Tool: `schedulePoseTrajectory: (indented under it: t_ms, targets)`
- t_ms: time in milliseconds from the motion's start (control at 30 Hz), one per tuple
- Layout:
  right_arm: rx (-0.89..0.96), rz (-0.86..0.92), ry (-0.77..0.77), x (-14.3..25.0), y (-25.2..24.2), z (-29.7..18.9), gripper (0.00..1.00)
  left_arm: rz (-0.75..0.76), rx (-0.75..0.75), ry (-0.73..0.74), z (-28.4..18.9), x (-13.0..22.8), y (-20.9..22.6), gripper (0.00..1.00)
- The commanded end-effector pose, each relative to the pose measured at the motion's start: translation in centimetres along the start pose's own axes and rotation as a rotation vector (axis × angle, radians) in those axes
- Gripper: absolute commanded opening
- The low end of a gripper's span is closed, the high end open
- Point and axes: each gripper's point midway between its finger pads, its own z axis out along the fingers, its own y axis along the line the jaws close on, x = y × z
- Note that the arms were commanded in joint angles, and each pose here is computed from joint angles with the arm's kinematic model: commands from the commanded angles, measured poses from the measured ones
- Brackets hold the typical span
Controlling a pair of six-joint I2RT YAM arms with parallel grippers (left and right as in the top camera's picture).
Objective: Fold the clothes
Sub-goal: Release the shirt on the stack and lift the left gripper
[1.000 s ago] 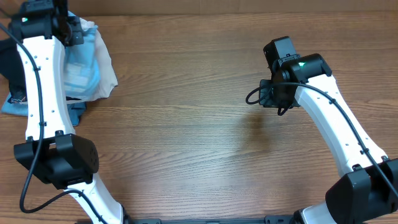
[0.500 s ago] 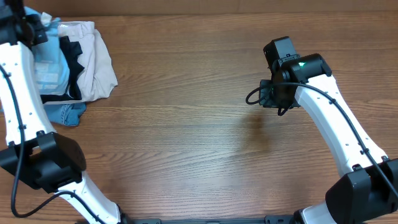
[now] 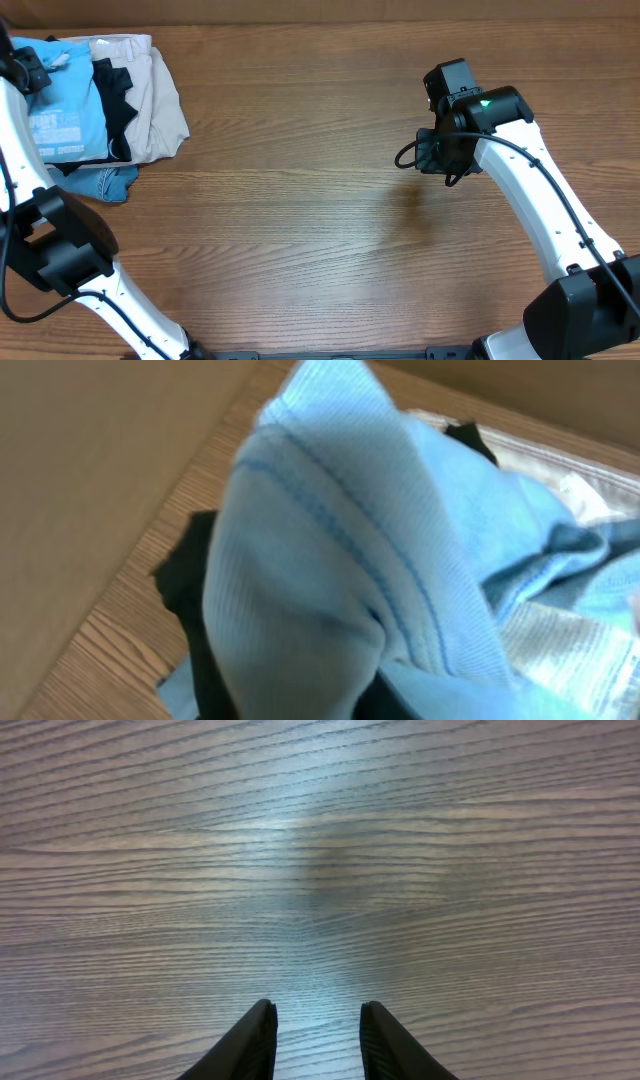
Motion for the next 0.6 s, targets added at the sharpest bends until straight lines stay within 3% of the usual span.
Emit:
schedulePoseTrajectory:
  t_ms: [0, 33, 167, 300, 367, 433, 467, 567]
  targets:
    - [-0.02, 0.004, -0.038, -0.6, 0.3, -1.1, 0.32, -0.033, -0.006, -0.052, -0.3, -1.5, 1.3, 0.88]
    - [-0.021, 0.004, -0.039, -0.6, 0.3, -1.1, 0.32, -0.045, -0.008, -0.052, -0.3, -1.5, 1.6, 1.0]
    - [-0.024, 0.004, -0.047, -0.8, 0.4, -1.1, 0.35, -0.197, -0.031, -0.028, -3.1, -1.9, 4.0, 1.0]
    - [-0.03, 0.005, -0.062, -1.2, 0.5, -1.1, 0.43, -0.223, -0.036, -0.079, -7.7, -4.3, 5.2, 1.0]
    - [-0.035, 0.006, -0.077, -1.6, 0.6, -1.1, 0.54, -0.221, -0.01, -0.113, -10.2, -5.5, 4.8, 1.0]
    - [-0.042, 0.008, -0.098, -2.1, 0.8, -1.2, 0.71, -0.209, 0.068, -0.148, -12.3, -6.5, 3.2, 1.0]
    - [-0.048, 0.009, -0.113, -2.5, 1.0, -1.2, 1.0, -0.197, 0.118, -0.168, -13.5, -7.1, 1.9, 1.0]
    - [-0.069, 0.013, -0.171, -3.9, 1.5, -1.5, 1.0, -0.132, 0.221, -0.213, -16.1, -8.1, -1.8, 1.0]
